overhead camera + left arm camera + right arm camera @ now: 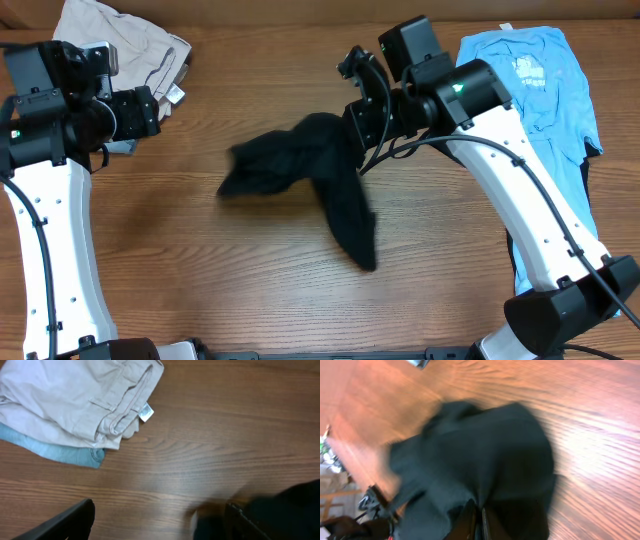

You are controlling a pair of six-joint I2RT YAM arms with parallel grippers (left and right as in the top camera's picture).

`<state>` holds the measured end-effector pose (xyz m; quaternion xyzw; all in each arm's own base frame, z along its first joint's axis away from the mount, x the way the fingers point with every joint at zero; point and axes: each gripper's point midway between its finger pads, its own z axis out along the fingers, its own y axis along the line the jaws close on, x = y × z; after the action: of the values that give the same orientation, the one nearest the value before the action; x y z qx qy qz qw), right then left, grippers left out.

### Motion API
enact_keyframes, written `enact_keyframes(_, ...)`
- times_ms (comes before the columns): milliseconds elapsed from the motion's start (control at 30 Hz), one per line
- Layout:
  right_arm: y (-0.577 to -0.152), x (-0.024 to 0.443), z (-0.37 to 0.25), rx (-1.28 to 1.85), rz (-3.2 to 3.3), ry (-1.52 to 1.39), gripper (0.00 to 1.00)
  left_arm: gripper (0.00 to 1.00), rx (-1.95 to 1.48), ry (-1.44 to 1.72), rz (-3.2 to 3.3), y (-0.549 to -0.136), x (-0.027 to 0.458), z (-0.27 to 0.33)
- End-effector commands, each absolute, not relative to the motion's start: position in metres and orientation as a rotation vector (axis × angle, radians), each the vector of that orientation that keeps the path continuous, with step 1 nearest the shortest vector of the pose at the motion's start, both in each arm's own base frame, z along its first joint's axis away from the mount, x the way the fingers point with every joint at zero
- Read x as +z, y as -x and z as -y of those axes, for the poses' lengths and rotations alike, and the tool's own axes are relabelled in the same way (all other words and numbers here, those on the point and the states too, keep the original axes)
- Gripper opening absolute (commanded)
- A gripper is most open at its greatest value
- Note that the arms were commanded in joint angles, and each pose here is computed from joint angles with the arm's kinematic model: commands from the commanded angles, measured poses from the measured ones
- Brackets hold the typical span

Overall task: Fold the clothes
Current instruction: 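Grasp the black shirt with the right gripper and drop it mid-table, then grasp the black shirt with the left gripper and lift it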

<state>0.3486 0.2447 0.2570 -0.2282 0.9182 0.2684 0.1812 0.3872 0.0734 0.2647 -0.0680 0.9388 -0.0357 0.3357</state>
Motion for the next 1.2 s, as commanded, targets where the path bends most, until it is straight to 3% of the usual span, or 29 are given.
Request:
enact_keyframes(0,-0.369,0.257,-0.207,0.604,-2.612,0.519,0.04,0.85,-0.101,0.143,-2.457,-0.385,0.268,-0.07)
enact_keyframes(67,-0.376,0.244,-0.193,0.571,-2.652,0.471,0.29,0.86,-0.112,0.135,-2.478,-0.382,0.265,-0.065)
enact_keyframes(133,-0.383,0.229,-0.18,0.547,-2.692,0.432,0.68,0.87,-0.121,0.122,-2.495,-0.38,0.263,-0.06)
enact_keyframes(200,-0.389,0.215,-0.166,0.529,-2.733,0.383,1.0,0.88,-0.131,0.097,-2.508,-0.378,0.261,-0.053)
enact_keyframes(633,-0.411,0.205,-0.093,0.488,-2.761,0.123,1.0,0.87,-0.356,-0.654,-2.475,-0.36,0.25,0.098)
enact_keyframes(867,-0.419,0.205,-0.059,0.446,-2.748,0.016,1.0,0.86,-0.398,-1.025,-2.528,-0.341,0.195,0.174)
enact_keyframes(1167,-0.419,0.203,-0.022,0.411,-2.754,-0.105,0.91,0.8,-0.437,-1.409,-2.5,-0.334,0.112,0.246)
